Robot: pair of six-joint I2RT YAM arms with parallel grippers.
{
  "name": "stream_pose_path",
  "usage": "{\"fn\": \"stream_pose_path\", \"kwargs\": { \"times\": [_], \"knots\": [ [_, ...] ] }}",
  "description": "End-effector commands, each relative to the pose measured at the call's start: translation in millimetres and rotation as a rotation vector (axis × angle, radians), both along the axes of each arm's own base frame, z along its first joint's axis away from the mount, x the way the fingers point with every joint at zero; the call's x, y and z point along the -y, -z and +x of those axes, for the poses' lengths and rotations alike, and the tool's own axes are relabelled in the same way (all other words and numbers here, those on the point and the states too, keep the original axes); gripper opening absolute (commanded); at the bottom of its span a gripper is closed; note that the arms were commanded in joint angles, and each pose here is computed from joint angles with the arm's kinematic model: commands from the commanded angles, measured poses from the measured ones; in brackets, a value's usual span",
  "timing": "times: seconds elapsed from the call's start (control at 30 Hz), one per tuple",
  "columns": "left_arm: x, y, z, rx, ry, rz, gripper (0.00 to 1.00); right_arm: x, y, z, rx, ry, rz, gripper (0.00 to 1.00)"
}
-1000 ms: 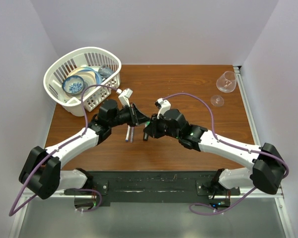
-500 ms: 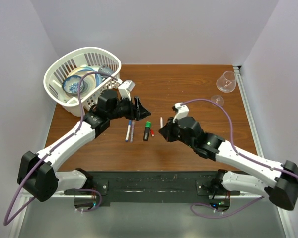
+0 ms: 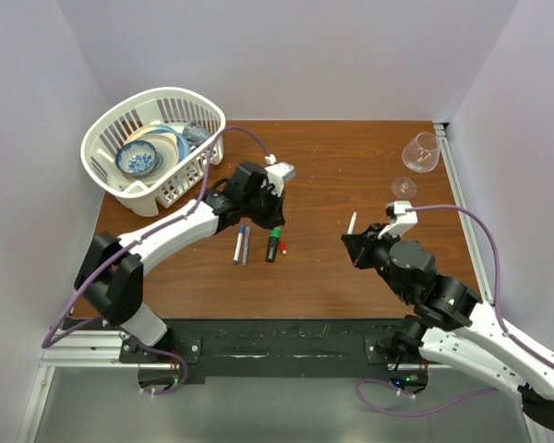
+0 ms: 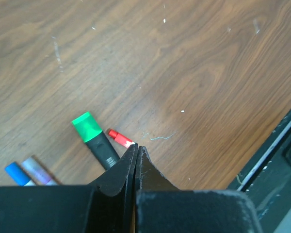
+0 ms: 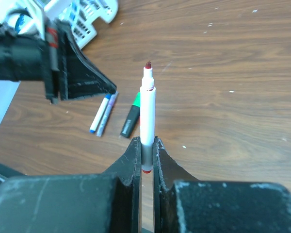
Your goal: Insert the pens into the pen caps
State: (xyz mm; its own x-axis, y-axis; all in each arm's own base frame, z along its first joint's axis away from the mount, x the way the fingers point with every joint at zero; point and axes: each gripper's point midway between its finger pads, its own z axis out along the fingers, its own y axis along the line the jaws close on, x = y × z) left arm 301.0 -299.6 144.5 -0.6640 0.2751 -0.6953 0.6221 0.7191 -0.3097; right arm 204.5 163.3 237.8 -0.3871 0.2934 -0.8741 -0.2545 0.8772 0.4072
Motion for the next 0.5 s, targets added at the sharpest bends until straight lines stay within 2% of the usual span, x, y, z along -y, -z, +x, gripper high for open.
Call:
{"fn": "stream_pose_path", "kwargs": {
  "times": [0.0, 0.27, 0.47],
  "knots": [
    [5, 17, 1, 0.025, 0.034, 0.109, 0.00, 26, 3, 0, 0.017, 0.087, -0.036, 0.00],
    [17, 66, -18, -0.020, 0.045, 0.200, 0.00, 41, -6, -5, 0.050, 0.116, -0.016, 0.00],
    [8, 91, -25, -0.047, 0.021, 0.258, 0.00, 43, -6, -6, 0.053, 0.117, -0.012, 0.00]
  ]
}}
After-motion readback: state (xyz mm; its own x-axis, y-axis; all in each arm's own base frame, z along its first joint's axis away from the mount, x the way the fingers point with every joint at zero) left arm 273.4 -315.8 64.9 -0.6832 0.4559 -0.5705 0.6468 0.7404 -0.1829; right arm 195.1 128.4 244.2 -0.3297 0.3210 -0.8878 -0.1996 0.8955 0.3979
